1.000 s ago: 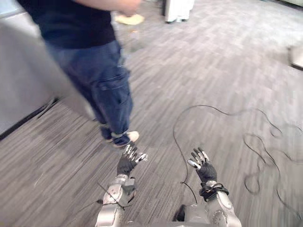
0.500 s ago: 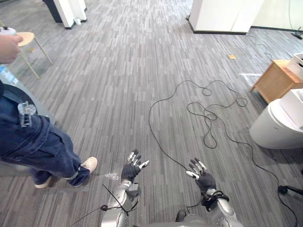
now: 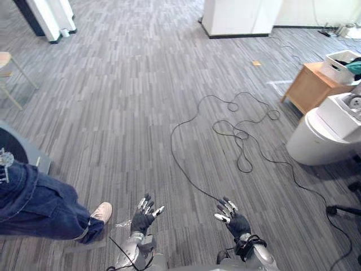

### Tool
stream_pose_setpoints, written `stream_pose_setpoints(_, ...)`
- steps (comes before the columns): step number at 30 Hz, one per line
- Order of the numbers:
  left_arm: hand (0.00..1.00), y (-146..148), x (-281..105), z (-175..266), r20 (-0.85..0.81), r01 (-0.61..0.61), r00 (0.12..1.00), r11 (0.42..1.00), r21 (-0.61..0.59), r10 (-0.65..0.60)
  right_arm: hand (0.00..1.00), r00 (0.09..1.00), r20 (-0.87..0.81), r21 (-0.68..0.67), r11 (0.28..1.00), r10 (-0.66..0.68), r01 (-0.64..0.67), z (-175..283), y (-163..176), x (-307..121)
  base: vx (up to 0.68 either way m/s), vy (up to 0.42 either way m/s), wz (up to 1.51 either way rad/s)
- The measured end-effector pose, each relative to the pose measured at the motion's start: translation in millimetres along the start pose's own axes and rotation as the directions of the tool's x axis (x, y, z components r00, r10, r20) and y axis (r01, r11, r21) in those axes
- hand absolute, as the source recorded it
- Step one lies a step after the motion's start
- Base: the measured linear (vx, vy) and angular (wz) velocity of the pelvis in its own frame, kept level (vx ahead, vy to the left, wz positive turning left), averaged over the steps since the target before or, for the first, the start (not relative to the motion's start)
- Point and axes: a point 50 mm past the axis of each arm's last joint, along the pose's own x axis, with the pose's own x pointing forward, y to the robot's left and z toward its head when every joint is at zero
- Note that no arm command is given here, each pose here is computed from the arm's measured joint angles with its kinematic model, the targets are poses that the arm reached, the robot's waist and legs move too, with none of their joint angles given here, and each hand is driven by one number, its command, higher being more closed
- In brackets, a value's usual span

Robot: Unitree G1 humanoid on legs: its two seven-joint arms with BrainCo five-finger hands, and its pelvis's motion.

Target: Organize washtable

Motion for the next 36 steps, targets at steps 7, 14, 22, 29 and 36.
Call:
stream_pose_setpoints(7, 0.0, -9, 1, 0, 0.007, 0.039, 0.999, 0.999, 0.025, -0.039, 0.0, 0.999, -0.046, 0.006, 1.0, -0.019, 0.019, -10, -4, 0, -0.04, -0.033, -0.11)
stream_pose_setpoints(14, 0.0, -12, 1, -1, -0.001, 0.056, 0.998, 0.997, 0.045, -0.056, 0.0, 0.992, -0.128, -0.009, 1.0, 0.016, -0.018, -28, 4, -2, 0.0, -0.002, 0.0)
stream_pose_setpoints(22, 0.0, 6, 17, 12, 0.034, -0.015, 0.999, 0.999, 0.045, 0.013, 0.0, 0.979, -0.055, 0.029, 0.98, -0.196, 0.198, -5, -30, 14, -0.01, -0.005, -0.03)
stream_pose_setpoints(29, 0.0, 54, 18, -44, -0.241, -0.226, 0.94, 0.971, 0.084, 0.24, 0.0, 0.864, -0.201, -0.017, 0.883, -0.462, 0.468, -29, -80, -2, -0.01, -0.011, -0.31)
stream_pose_setpoints(36, 0.0, 80, -22, -100, -0.488, -0.409, 0.781, 0.91, 0.074, 0.39, 0.0, 0.707, -0.397, -0.076, 0.789, -0.585, 0.61, -80, -98, -50, -0.05, -0.025, -0.02)
